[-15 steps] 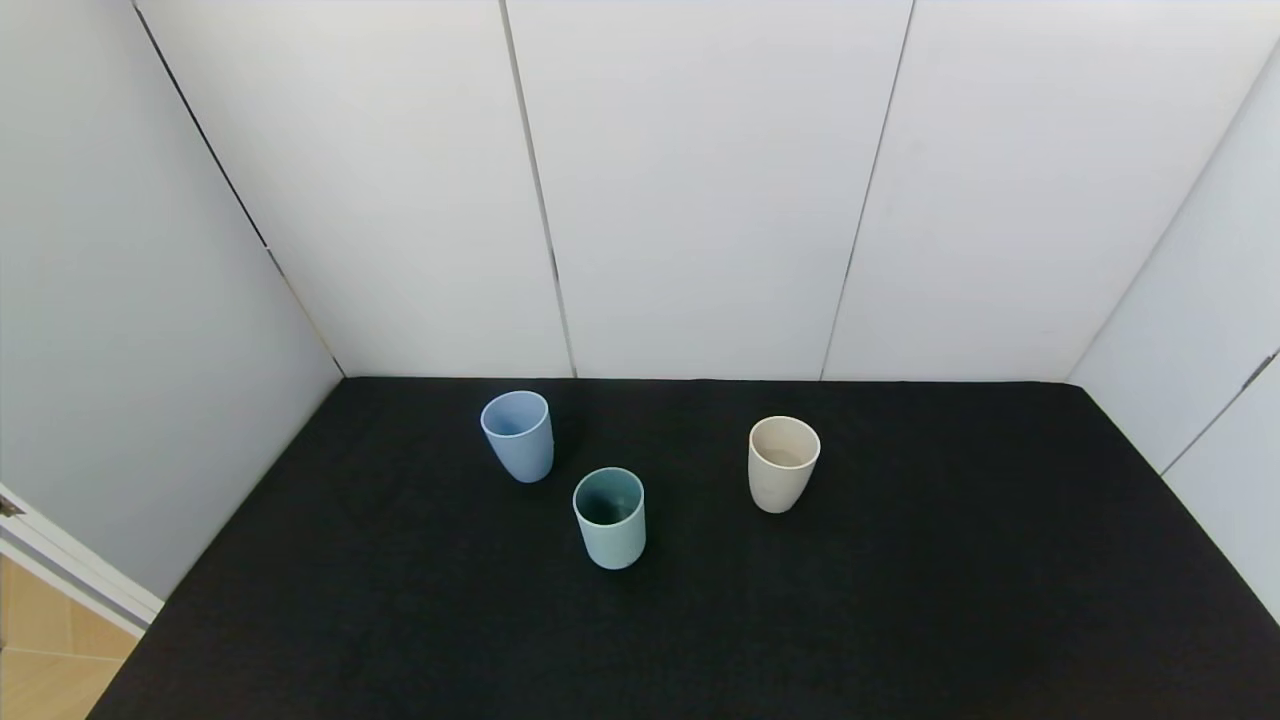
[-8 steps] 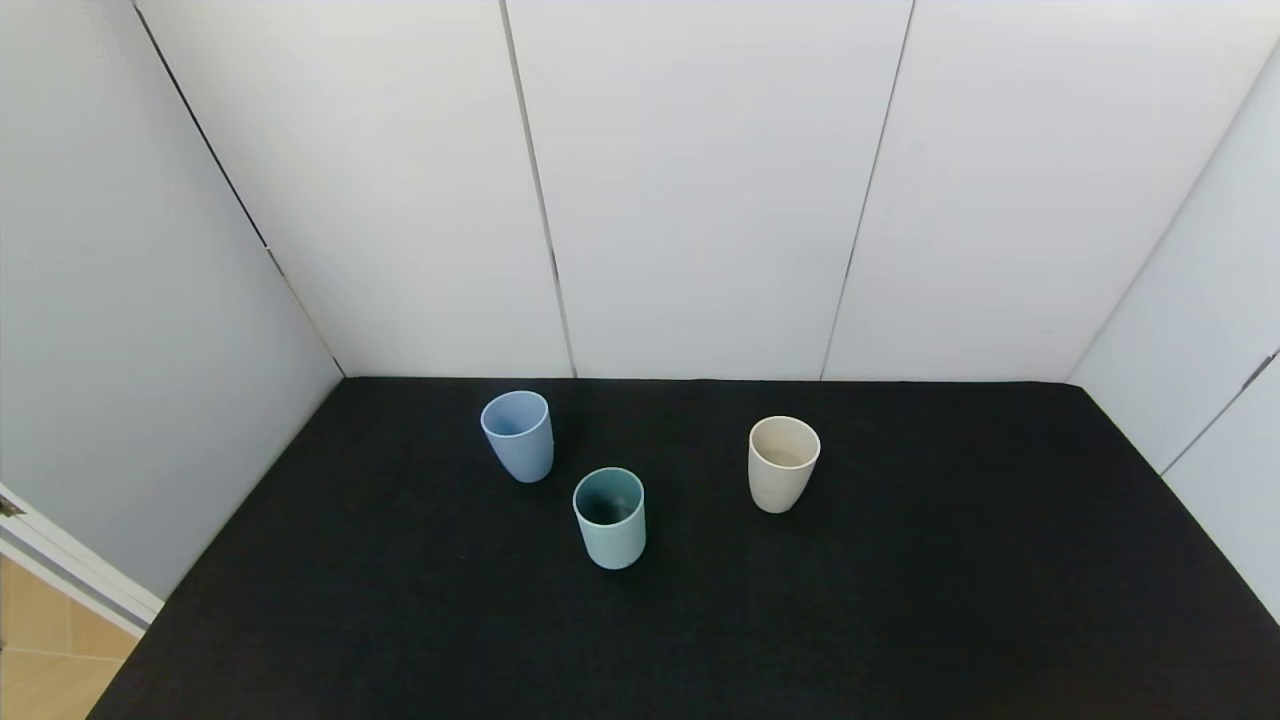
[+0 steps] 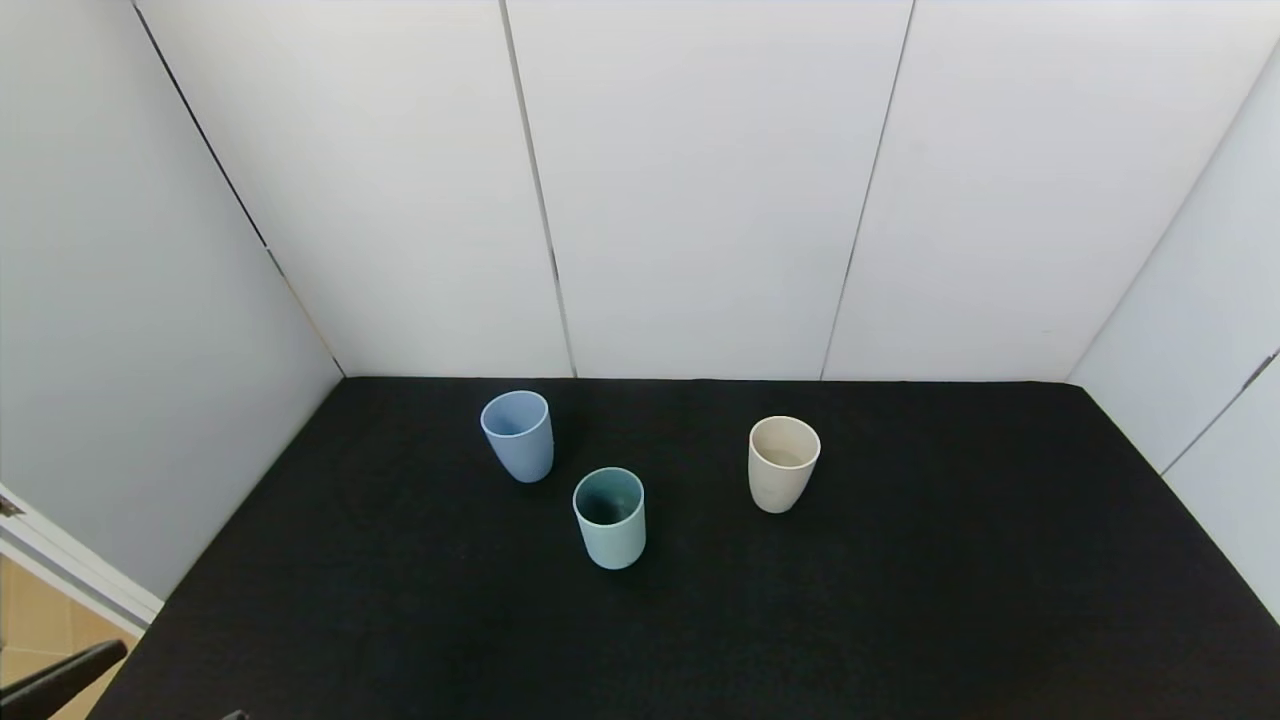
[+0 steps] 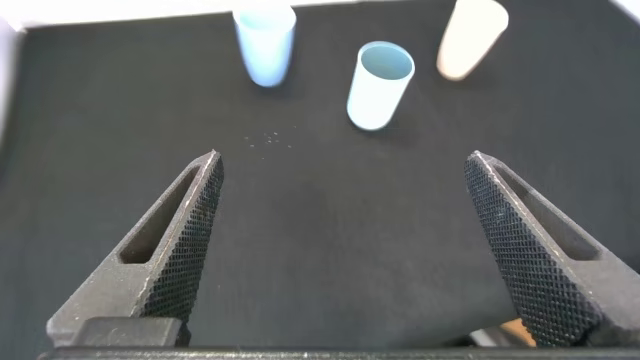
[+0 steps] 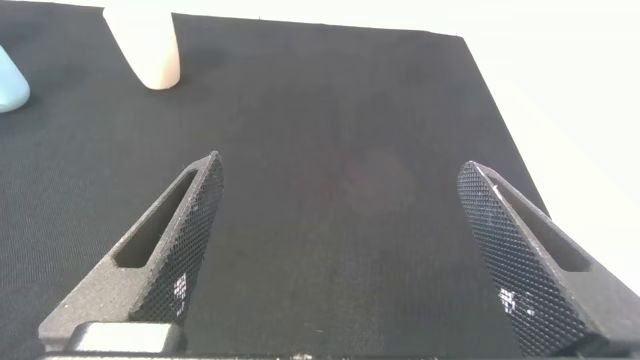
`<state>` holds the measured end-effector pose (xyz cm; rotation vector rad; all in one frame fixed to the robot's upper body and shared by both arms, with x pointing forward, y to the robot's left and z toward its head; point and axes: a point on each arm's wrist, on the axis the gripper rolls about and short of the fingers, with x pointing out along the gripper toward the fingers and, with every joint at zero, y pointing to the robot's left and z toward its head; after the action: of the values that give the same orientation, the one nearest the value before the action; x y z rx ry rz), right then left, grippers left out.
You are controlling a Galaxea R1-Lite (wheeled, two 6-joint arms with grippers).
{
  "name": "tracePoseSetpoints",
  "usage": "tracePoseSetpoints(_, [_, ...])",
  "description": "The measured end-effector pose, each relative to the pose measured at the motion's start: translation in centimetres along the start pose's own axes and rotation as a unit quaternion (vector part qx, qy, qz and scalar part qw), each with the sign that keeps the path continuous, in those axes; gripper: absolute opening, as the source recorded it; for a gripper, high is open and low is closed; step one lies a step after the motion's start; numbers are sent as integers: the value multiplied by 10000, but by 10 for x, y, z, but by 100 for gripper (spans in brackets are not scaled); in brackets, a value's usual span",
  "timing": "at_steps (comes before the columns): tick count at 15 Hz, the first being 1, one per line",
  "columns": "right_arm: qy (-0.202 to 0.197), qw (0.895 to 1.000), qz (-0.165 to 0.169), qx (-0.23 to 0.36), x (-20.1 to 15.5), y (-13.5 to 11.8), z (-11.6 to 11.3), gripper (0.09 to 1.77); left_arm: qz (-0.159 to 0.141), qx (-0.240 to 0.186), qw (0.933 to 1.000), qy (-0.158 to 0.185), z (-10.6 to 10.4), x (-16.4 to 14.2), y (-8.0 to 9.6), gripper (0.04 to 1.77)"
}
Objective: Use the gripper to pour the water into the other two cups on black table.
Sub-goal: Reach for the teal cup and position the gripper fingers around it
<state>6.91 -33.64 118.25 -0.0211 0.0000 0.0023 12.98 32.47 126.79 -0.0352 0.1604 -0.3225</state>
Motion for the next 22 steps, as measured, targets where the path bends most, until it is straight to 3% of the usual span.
tracePoseSetpoints(6, [2,10000,2,0,0,0,0,171,-476,179,9953,820,7,65,6,172])
tracePoseSetpoints(11, [0,10000,2,0,0,0,0,171,-881,287,9860,1389,-8,120,2,172])
tracePoseSetpoints(18, [0,10000,2,2,0,0,0,171,-1265,499,9760,1699,-40,184,-12,172])
tracePoseSetpoints(22, [0,10000,2,2,0,0,0,171,-1362,602,9770,1523,-52,210,-17,172])
